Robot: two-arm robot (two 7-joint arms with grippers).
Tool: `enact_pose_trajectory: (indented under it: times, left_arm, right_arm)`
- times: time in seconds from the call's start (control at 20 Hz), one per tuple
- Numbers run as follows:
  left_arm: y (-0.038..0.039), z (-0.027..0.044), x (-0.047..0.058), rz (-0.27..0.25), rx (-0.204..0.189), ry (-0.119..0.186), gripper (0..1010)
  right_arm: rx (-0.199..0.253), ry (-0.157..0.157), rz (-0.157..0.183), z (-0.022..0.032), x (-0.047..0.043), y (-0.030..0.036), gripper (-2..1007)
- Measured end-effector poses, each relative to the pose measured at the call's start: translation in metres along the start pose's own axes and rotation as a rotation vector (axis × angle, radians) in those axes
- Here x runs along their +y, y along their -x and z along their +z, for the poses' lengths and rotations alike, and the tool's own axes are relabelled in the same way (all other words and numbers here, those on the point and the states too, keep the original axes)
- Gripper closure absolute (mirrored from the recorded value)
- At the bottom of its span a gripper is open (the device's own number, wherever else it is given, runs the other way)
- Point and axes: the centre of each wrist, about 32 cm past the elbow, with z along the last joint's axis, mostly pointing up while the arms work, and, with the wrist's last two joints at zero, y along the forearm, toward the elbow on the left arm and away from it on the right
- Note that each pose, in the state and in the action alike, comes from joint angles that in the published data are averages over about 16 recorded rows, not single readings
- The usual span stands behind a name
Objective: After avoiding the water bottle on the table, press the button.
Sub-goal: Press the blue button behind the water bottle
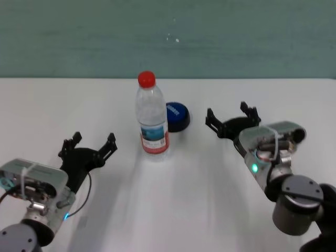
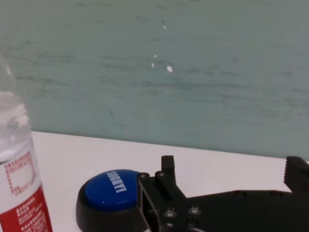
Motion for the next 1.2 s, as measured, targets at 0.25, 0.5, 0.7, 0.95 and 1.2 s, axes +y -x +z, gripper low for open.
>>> enact_pose_trajectory:
  times: [0.25, 0.5, 0.7, 0.95, 1.2]
  left_arm:
    - [0.0, 0.0, 0.0, 0.0, 0.0, 0.0, 6]
    - [0.0, 0.0, 0.0, 0.0, 0.0, 0.0, 6]
    - [0.0, 0.0, 0.0, 0.0, 0.0, 0.0, 6]
    - [0.0, 0.0, 0.0, 0.0, 0.0, 0.0, 6]
    - [0.0, 0.0, 0.0, 0.0, 0.0, 0.0, 6]
  right_arm:
    - [-0.02, 0.008, 0.012, 0.0069, 0.0155, 0.0018, 2]
    - [-0.037, 0.014, 0.025, 0.0112, 0.027, 0.0033, 2]
    - [-0.049, 0.015, 0.034, 0.0136, 0.0343, 0.0044, 2]
    - [-0.061, 0.014, 0.041, 0.0148, 0.0409, 0.0058, 2]
    - [-0.066, 0.01, 0.051, 0.0155, 0.0454, 0.0077, 2]
